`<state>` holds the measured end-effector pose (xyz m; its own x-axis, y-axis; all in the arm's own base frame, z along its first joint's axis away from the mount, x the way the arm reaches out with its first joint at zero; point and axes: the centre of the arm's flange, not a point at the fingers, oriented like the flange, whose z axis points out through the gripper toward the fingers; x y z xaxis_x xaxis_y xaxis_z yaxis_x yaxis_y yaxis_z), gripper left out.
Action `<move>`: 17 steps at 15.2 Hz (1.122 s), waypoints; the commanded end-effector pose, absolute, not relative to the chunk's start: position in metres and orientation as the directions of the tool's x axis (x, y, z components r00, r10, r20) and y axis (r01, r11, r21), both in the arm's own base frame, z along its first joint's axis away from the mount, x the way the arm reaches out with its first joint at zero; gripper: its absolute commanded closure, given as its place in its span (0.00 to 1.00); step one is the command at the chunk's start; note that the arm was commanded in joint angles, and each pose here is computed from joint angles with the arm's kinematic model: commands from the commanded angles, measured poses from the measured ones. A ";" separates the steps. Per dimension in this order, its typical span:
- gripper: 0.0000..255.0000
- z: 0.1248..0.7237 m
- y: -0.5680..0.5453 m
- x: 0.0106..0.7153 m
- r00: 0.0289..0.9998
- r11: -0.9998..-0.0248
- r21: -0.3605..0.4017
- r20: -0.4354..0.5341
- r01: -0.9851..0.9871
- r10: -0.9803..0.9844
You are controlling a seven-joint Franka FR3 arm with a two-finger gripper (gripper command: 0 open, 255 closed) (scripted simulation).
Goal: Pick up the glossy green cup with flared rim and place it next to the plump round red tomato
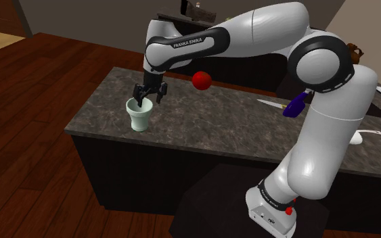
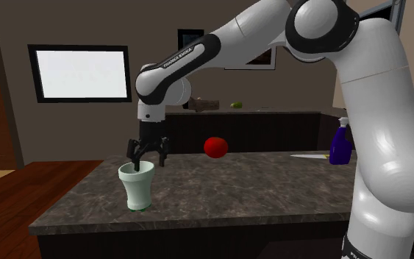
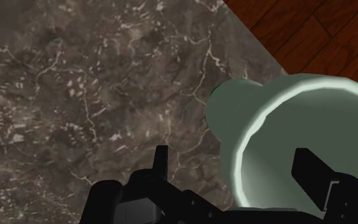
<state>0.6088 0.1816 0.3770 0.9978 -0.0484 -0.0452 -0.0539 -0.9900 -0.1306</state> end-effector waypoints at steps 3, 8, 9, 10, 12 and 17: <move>1.00 0.377 0.182 0.609 0.998 -0.990 -0.131 -0.045 -0.054 -0.048; 1.00 0.377 0.182 0.609 0.998 -0.990 -0.131 -0.045 -0.054 -0.048; 1.00 0.377 0.182 0.609 0.998 -0.990 -0.131 -0.045 -0.054 -0.048; 1.00 0.377 0.182 0.609 0.998 -0.990 -0.131 -0.045 -0.054 -0.048; 1.00 0.377 0.182 0.609 0.998 -0.990 -0.131 -0.045 -0.054 -0.048; 1.00 0.403 0.182 0.609 0.998 -0.990 -0.131 -0.045 -0.054 -0.048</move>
<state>0.6087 0.1811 0.3963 0.9978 -0.0483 -0.0454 -0.0539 -0.9900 -0.1307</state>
